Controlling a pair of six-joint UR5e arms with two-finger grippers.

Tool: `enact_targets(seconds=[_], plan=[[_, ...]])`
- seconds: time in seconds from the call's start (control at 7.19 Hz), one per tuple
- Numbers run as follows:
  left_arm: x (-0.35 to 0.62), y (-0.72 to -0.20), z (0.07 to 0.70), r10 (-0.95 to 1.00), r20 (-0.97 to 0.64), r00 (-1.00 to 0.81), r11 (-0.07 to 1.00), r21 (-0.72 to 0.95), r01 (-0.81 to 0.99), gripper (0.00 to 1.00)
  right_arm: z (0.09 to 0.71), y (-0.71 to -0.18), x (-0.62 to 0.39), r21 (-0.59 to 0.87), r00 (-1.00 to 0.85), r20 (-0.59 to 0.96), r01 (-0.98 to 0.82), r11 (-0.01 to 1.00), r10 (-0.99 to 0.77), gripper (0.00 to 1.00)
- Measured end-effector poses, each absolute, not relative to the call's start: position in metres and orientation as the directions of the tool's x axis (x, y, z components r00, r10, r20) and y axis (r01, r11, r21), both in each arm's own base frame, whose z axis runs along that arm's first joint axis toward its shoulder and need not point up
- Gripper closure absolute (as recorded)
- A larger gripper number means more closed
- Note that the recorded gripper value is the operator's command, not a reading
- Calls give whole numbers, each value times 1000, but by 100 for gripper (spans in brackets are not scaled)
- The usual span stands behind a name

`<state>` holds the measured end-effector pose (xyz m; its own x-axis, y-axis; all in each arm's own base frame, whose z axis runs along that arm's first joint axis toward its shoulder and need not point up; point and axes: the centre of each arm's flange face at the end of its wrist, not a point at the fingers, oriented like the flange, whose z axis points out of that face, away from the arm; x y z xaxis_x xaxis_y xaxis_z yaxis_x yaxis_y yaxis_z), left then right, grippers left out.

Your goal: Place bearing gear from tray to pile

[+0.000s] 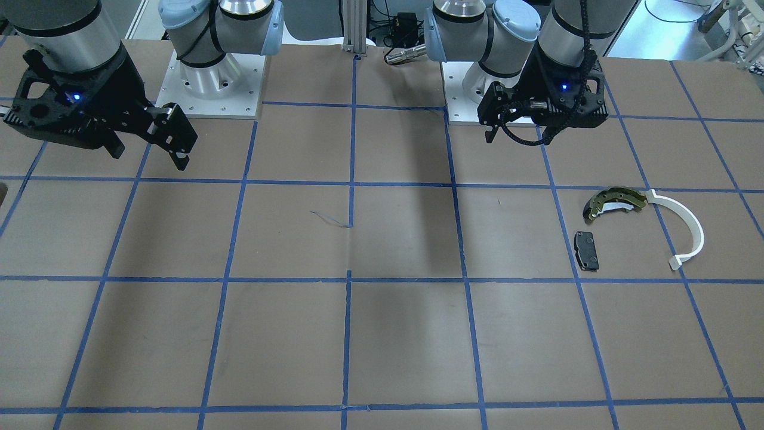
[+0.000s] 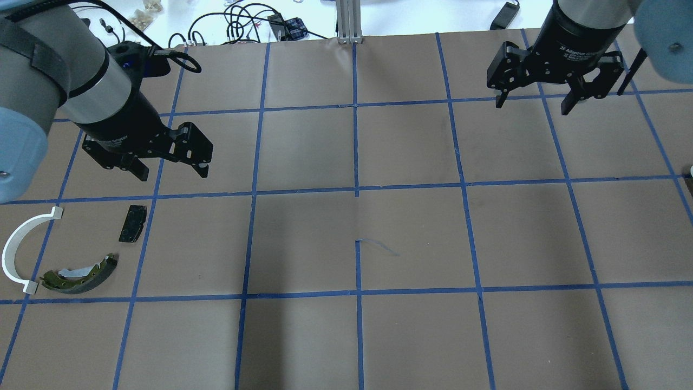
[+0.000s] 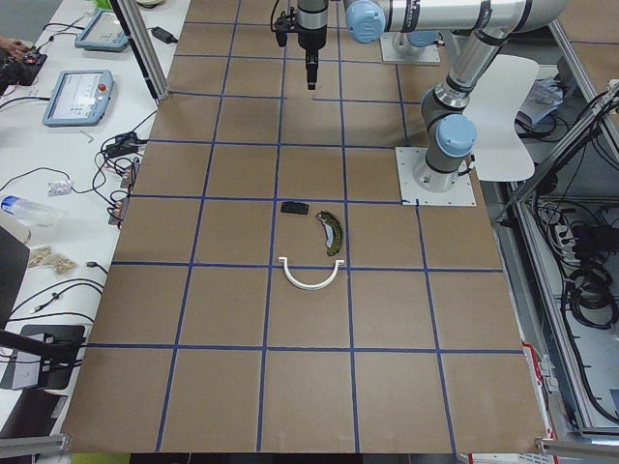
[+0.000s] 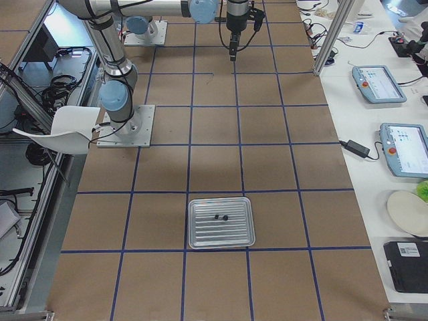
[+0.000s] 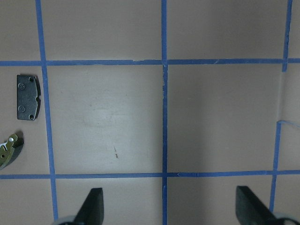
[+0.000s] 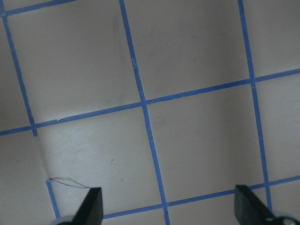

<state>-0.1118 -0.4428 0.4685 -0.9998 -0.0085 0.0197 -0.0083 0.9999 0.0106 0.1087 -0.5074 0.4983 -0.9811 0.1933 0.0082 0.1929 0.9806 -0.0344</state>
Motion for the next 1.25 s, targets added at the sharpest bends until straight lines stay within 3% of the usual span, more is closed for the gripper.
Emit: enact_targets(seconds=[1.25], plan=[[-113,-443,469,-15,18,-1000,1000,3,-15,0,503,-509,108,-42,-982,5,190,981,191,0]])
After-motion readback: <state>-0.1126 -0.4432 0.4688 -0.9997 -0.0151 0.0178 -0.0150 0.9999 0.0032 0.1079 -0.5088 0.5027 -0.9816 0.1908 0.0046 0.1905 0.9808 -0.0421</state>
